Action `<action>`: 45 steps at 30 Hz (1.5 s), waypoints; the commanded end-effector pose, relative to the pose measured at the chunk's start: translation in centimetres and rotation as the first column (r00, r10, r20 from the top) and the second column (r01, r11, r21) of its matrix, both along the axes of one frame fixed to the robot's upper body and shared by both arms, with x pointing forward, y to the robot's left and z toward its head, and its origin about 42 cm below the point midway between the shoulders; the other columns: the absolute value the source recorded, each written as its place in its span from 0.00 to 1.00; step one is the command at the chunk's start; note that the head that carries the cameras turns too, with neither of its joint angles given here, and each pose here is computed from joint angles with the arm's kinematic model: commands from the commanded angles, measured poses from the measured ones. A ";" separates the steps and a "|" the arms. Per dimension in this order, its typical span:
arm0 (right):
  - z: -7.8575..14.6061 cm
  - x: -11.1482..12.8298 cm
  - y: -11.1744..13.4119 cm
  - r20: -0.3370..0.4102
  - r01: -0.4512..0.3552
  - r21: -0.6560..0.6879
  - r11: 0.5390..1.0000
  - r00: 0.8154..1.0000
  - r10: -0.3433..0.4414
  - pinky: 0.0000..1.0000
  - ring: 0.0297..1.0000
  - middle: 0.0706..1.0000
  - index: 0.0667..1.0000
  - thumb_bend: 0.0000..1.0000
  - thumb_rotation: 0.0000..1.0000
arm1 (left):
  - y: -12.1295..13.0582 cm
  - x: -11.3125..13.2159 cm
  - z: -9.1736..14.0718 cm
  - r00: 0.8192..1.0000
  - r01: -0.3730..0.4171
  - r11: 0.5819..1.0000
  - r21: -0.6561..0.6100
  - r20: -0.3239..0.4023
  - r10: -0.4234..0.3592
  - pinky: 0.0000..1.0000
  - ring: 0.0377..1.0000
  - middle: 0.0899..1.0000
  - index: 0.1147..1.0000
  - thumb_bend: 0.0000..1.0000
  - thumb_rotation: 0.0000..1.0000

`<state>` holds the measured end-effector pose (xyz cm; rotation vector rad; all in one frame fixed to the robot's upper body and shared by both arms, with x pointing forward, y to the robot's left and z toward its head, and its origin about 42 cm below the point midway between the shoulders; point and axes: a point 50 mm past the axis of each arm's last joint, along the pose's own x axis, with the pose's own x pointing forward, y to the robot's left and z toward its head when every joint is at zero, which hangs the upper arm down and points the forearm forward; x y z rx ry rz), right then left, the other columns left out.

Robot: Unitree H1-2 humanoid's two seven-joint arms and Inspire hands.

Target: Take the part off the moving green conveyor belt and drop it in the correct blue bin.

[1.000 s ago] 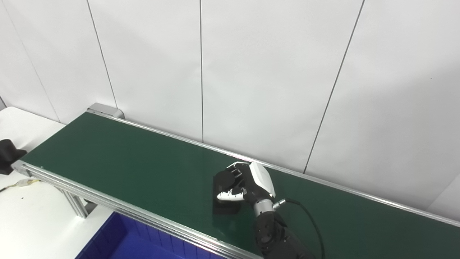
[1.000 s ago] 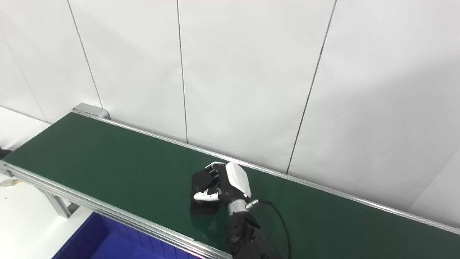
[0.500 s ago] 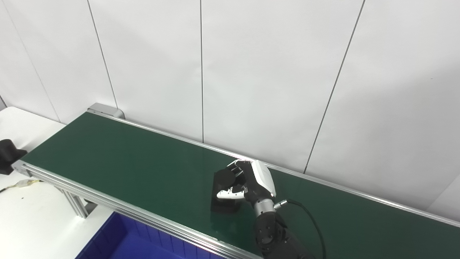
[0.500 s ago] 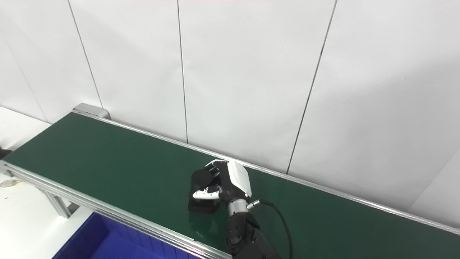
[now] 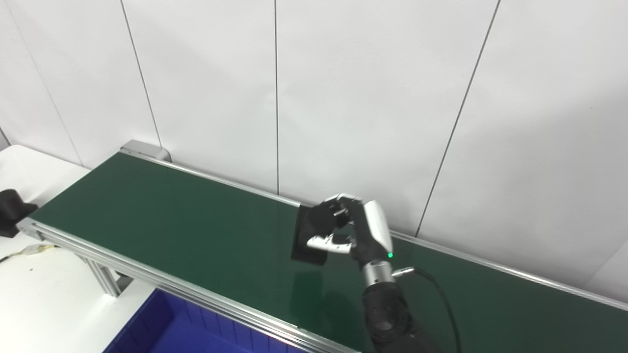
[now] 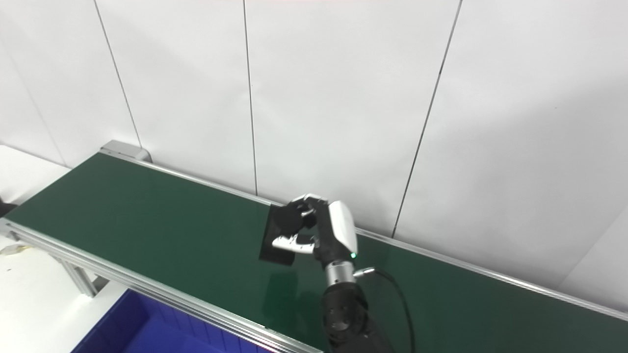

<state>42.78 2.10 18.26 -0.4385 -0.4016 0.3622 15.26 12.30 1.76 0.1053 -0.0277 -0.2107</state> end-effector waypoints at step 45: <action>6.8 -20.9 -21.0 0.075 0.443 0.261 0.858 0.877 -0.475 0.36 0.41 0.47 0.47 0.52 0.00 | 13.5 1.8 1.6 0.999 -0.019 0.998 -0.055 0.027 0.020 0.75 0.76 0.78 0.80 0.81 0.79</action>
